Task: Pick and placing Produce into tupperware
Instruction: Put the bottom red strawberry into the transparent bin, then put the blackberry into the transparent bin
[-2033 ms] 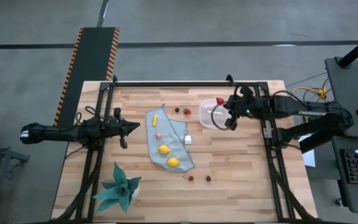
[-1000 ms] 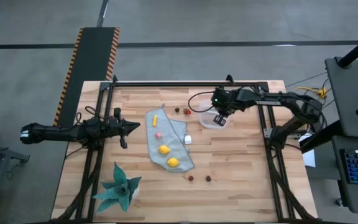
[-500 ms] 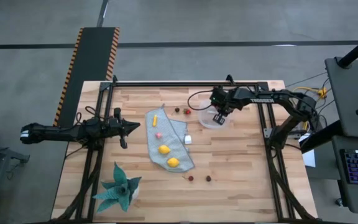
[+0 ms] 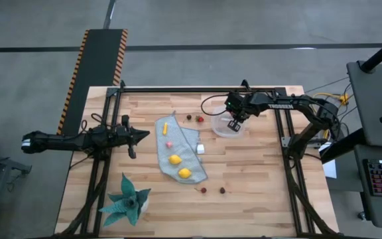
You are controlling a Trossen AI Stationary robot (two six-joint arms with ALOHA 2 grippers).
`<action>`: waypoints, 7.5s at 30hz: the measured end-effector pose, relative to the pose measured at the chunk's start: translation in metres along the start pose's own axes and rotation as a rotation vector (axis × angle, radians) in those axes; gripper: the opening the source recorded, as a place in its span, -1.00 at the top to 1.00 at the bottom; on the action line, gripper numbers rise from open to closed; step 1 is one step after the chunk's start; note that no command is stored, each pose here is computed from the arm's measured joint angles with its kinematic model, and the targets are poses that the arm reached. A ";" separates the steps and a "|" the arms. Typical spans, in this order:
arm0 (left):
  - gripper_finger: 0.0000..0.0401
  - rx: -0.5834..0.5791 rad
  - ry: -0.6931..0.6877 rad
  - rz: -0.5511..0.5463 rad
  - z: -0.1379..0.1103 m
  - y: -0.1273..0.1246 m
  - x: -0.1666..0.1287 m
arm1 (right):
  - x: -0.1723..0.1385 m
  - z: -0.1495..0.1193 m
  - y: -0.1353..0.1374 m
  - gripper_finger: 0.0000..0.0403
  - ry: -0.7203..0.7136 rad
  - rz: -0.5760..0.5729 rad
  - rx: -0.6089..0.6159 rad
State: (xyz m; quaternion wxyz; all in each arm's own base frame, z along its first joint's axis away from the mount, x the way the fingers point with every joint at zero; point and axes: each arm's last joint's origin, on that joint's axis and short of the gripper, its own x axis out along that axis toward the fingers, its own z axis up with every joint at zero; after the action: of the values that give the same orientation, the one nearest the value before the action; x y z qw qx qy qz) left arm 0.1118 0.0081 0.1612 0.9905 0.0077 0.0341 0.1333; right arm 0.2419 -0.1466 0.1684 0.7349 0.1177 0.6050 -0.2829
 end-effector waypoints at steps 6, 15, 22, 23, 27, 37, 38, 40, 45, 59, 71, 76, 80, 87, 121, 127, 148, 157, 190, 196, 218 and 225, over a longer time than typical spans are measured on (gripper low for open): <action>1.00 0.003 0.012 0.000 -0.001 0.000 0.001 | 0.000 0.000 0.000 0.96 0.000 0.000 0.004; 1.00 0.004 0.015 0.000 -0.001 0.000 0.001 | 0.000 0.000 0.000 0.95 0.000 0.000 0.006; 1.00 0.004 0.014 0.000 -0.001 0.000 0.001 | 0.000 0.000 0.000 0.81 -0.001 0.003 -0.011; 1.00 0.004 0.014 0.000 -0.001 0.000 0.001 | 0.000 0.000 0.000 0.78 -0.001 0.003 -0.008; 1.00 0.003 0.012 0.000 -0.001 0.000 0.001 | 0.000 0.000 0.000 0.65 -0.001 0.001 -0.008; 1.00 0.003 0.012 0.000 -0.001 0.000 0.001 | -0.015 0.003 -0.003 0.47 -0.040 0.001 0.009; 1.00 0.003 0.012 0.000 -0.001 0.000 0.001 | -0.020 0.004 -0.004 0.46 -0.059 0.002 0.014; 1.00 0.003 0.012 0.000 -0.001 0.000 0.001 | -0.032 0.006 -0.005 0.45 -0.099 0.004 0.021; 1.00 0.003 0.013 0.000 -0.001 0.000 0.001 | -0.070 0.003 -0.001 0.45 -0.218 0.117 0.038; 1.00 0.003 0.012 0.000 -0.001 0.000 0.001 | -0.193 -0.067 0.051 0.49 -0.638 0.476 -0.138; 1.00 0.002 0.007 0.004 -0.001 0.000 0.001 | -0.226 -0.107 0.082 0.51 -0.787 0.598 -0.402; 1.00 0.002 0.006 0.005 0.000 0.000 0.001 | -0.222 -0.105 0.092 0.53 -0.760 0.596 -0.440; 1.00 0.002 0.007 0.004 -0.001 0.000 0.001 | -0.215 -0.102 0.102 0.52 -0.702 0.644 -0.492; 1.00 0.003 0.008 0.005 -0.001 0.000 0.001 | -0.197 -0.095 0.122 0.34 -0.581 0.658 -0.556; 1.00 0.003 0.010 0.061 -0.001 0.001 0.001 | -0.140 -0.155 0.248 -0.21 -0.373 0.460 -0.428; 1.00 0.001 0.007 0.061 -0.001 0.001 0.001 | -0.110 -0.156 0.272 -0.20 -0.322 0.401 -0.431; 1.00 -0.002 0.003 0.060 0.000 0.001 0.001 | -0.068 -0.156 0.304 -0.17 -0.299 0.253 -0.404; 1.00 -0.001 0.006 0.059 0.000 0.001 0.001 | -0.055 -0.156 0.305 -0.16 -0.277 0.216 -0.408; 1.00 -0.003 0.001 0.059 0.000 0.001 0.001 | -0.052 -0.156 0.307 0.34 -0.274 0.227 -0.390; 1.00 -0.003 0.001 0.059 0.000 0.001 0.001 | -0.051 -0.156 0.306 0.52 -0.280 0.216 -0.391; 1.00 -0.002 0.002 0.059 0.000 0.001 0.001 | -0.054 -0.156 0.305 0.59 -0.266 0.206 -0.409; 1.00 -0.002 0.002 0.059 0.000 0.001 0.001 | -0.054 -0.156 0.305 0.59 -0.264 0.205 -0.410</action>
State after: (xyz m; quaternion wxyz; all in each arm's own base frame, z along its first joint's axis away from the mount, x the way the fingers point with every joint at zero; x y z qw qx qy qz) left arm 0.1125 0.0097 0.1612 0.9861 0.0074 0.0345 0.1623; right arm 0.2778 0.1963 0.1305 0.8408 -0.0111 0.5334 -0.0916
